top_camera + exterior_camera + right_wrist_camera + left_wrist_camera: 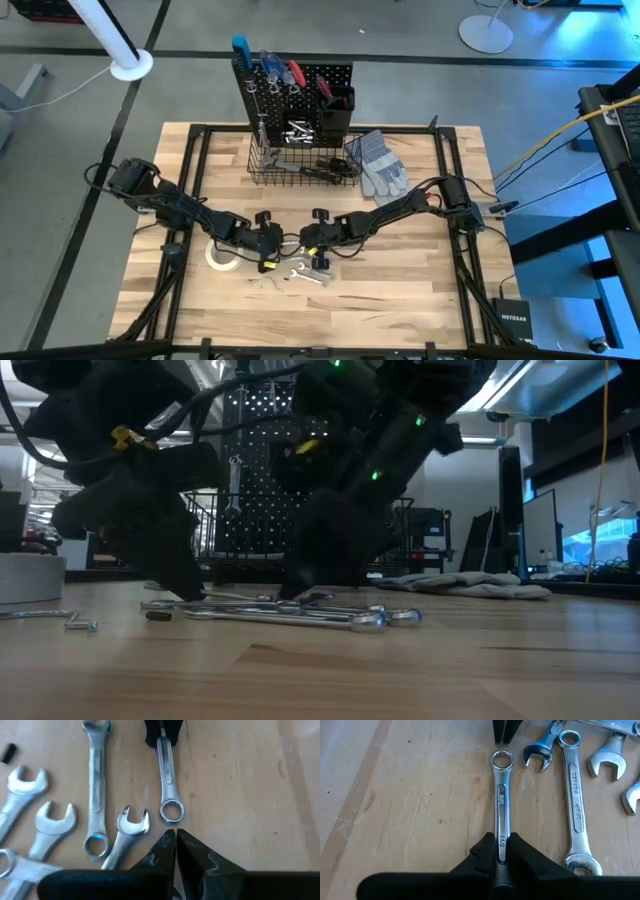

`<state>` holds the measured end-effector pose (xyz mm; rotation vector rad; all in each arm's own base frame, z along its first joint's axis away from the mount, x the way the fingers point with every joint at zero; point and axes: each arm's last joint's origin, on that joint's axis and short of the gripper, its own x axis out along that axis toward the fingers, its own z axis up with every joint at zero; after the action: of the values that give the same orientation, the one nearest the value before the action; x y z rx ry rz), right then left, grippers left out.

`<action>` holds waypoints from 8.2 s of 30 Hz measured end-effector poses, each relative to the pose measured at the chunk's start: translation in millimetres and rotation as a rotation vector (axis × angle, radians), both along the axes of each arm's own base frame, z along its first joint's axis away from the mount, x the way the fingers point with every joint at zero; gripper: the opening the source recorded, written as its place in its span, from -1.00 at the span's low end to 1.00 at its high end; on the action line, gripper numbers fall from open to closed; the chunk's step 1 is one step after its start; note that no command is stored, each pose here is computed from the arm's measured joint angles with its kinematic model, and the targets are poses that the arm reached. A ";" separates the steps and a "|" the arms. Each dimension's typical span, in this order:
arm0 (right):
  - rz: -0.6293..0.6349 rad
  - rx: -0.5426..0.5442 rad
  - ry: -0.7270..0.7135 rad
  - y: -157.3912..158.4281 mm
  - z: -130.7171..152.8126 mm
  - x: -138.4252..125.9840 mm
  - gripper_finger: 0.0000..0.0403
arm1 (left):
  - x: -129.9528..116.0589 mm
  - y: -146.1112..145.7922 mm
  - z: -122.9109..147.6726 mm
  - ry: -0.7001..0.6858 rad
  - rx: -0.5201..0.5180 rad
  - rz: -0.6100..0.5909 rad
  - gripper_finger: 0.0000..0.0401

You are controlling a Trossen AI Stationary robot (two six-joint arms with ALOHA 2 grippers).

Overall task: Hang tools onto peg board
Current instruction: Hang the wrench on the peg board

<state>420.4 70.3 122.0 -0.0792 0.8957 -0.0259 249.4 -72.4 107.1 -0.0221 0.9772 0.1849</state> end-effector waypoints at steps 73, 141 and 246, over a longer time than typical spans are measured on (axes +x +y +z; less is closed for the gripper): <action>-0.385 -0.333 -0.006 72.7 28.1 -153.4 -0.88 | -73.0 75.3 141.3 -0.043 0.912 0.459 -0.84; -0.385 -0.333 -0.002 72.5 28.4 -153.7 -0.88 | -72.3 107.9 168.8 -0.424 0.224 0.468 -0.18; -0.381 -0.339 0.005 72.3 28.0 -154.1 -0.88 | -64.8 144.7 175.8 -0.173 0.775 0.225 -0.18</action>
<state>266.3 142.6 150.0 -0.2235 0.8945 -0.5330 184.6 72.3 282.9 0.5552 0.6792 0.7461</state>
